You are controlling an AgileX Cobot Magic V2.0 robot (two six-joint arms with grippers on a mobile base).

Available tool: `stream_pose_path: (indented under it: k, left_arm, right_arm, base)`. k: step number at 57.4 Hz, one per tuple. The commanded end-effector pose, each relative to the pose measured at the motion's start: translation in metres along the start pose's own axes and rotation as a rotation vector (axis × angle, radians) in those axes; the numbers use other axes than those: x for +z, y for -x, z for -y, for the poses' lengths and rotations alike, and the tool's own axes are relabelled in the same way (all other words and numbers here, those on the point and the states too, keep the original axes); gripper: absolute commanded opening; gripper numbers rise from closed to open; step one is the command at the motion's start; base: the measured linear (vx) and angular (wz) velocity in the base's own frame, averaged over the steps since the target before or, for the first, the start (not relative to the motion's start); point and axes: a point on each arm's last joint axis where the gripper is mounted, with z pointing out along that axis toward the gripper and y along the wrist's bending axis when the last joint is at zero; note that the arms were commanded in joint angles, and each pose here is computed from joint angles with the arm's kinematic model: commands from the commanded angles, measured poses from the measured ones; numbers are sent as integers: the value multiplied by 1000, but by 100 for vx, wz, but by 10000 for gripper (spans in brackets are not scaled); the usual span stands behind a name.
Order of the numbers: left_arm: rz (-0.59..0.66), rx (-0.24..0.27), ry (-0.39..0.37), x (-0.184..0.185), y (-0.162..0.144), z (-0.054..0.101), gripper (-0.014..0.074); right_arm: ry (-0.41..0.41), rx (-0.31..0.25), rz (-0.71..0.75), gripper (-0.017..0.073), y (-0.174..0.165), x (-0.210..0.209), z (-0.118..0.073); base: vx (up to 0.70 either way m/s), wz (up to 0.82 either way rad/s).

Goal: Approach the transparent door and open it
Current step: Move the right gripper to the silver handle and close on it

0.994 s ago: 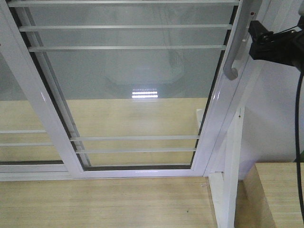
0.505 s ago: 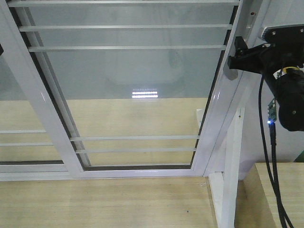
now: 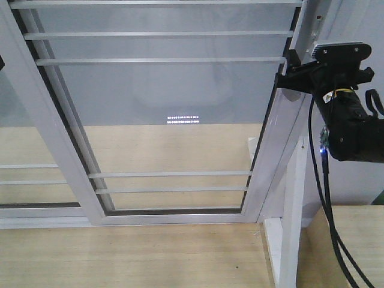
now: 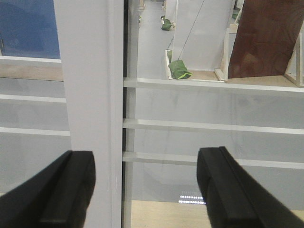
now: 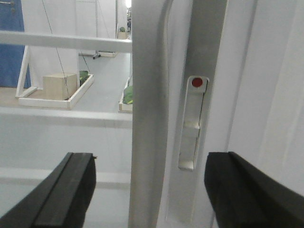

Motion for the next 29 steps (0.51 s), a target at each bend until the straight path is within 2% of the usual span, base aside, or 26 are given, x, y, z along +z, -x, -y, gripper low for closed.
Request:
stream_pose_path:
  k: [1, 13, 29]
  left_arm:
    - [126, -14, -6, -4, 23, 2, 570]
    - [124, -14, -6, -4, 23, 2, 570]
    - [122, -13, -6, -4, 22, 2, 570]
  right_arm:
    - [-11, -4, 168, 531, 38, 9, 2]
    - [-20, 3, 140, 531, 45, 29, 7]
    - [-1, -22, 144, 531, 45, 47, 4]
  base:
    - [0, 0]
    - [0, 0]
    - [0, 0]
